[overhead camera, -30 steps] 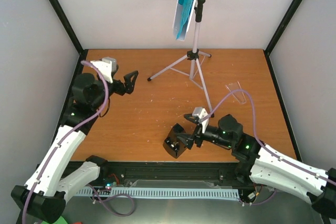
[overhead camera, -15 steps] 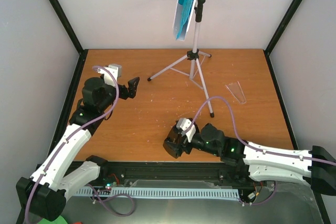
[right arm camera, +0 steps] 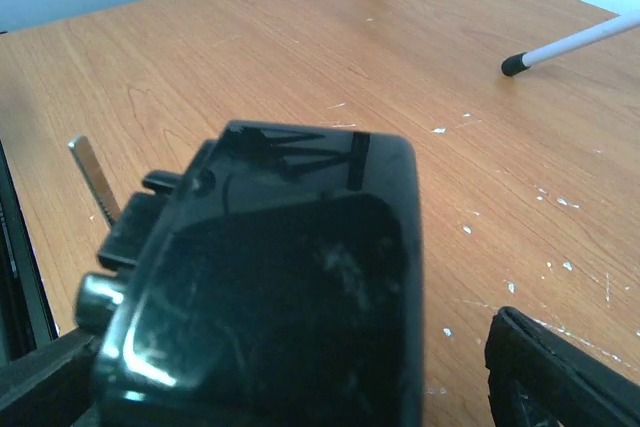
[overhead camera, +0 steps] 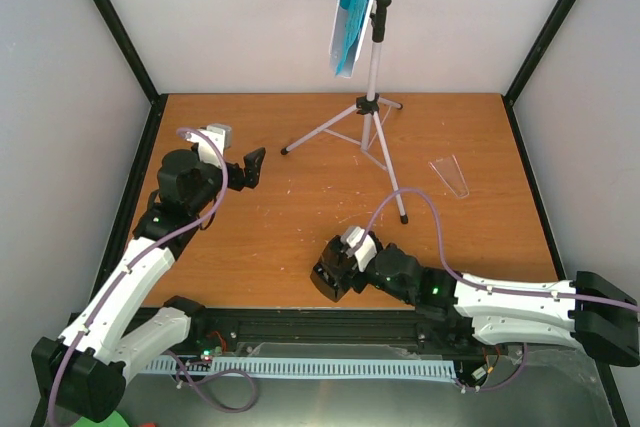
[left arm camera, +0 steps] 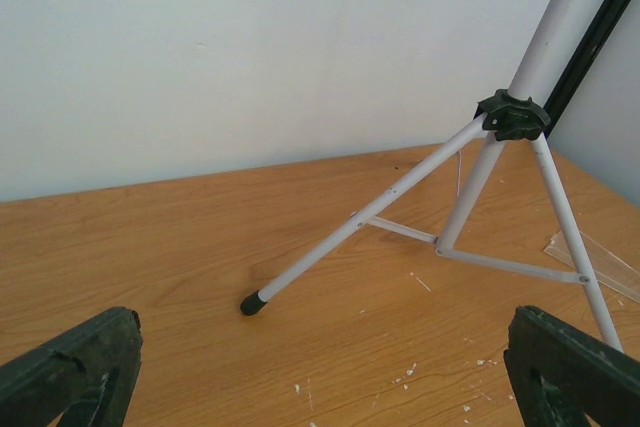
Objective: Pack up the instrument practice props
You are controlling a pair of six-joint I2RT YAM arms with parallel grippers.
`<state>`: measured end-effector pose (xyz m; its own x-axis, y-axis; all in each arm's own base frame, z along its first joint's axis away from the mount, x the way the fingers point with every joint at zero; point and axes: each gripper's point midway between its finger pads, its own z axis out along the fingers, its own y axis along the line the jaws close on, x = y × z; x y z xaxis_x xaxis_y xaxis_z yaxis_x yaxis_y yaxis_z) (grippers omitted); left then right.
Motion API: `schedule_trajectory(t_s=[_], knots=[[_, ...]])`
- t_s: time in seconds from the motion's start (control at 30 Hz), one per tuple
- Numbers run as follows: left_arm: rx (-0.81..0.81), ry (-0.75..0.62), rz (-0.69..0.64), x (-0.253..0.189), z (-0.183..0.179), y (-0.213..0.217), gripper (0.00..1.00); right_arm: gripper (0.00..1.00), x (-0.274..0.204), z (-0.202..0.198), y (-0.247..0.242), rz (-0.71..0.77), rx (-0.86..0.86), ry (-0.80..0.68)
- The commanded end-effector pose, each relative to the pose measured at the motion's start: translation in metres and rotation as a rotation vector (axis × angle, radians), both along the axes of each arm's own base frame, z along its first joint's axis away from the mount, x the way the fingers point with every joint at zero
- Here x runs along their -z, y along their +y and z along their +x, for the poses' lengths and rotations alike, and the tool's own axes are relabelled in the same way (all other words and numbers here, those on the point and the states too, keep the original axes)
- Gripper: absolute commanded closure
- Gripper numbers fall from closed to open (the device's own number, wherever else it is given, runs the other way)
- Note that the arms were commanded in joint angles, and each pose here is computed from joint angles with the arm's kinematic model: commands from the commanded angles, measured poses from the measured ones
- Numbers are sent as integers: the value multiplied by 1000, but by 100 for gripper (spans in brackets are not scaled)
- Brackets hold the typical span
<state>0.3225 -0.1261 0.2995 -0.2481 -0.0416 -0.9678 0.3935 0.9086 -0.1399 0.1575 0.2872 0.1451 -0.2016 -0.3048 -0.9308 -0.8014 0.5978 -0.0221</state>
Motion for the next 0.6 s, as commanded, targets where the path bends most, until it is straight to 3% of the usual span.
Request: schedule_trajectory(t_s=[0.0, 0.57], knots=[[-3, -36, -22, -12, 1, 0, 1, 13, -4, -1, -1, 60, 23, 9], [23, -14, -19, -5, 4, -5, 1, 2, -7, -7, 1, 105, -12, 25]])
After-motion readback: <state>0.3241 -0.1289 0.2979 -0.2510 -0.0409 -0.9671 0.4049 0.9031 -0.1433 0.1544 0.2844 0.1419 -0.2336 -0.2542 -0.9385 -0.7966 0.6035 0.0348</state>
